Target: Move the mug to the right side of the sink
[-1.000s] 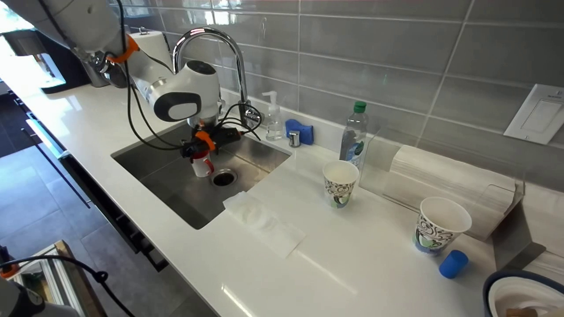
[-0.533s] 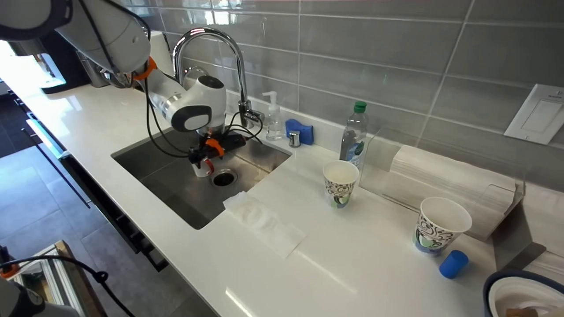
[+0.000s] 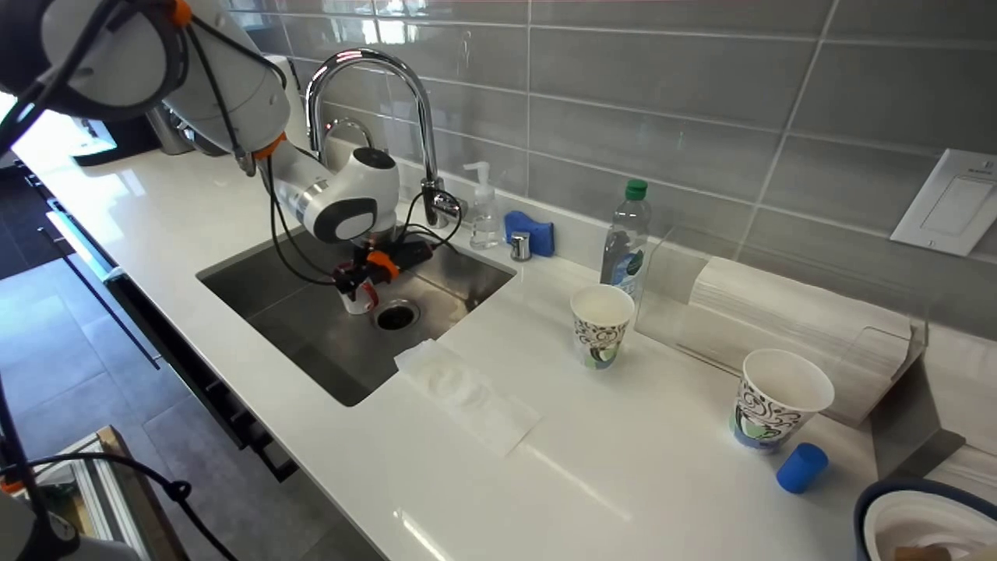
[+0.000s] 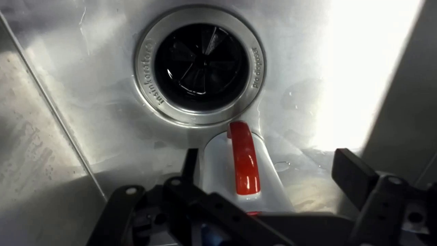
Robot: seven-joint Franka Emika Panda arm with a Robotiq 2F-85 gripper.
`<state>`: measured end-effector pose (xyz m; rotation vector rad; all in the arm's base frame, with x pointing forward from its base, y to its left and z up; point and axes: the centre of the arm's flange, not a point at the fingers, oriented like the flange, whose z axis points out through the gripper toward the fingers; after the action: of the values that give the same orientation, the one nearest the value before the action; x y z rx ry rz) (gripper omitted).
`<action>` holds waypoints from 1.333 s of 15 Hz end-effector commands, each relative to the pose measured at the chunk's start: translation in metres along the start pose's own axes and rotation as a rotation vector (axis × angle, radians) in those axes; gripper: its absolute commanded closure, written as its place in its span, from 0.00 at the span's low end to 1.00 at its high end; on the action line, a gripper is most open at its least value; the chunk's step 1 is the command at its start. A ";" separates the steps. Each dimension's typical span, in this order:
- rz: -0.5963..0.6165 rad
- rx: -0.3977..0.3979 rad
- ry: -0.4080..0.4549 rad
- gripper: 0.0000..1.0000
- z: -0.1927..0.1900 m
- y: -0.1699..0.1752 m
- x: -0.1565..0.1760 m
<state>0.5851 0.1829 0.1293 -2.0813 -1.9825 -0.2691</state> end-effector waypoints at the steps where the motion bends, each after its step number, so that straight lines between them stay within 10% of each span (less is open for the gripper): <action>1: -0.027 -0.004 -0.020 0.00 0.017 0.012 0.002; 14: -0.056 0.012 -0.042 0.02 0.031 0.012 0.005; 20: -0.070 0.001 -0.043 0.50 0.036 0.013 0.010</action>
<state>0.5897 0.1968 0.1035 -2.0445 -2.0566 -0.2221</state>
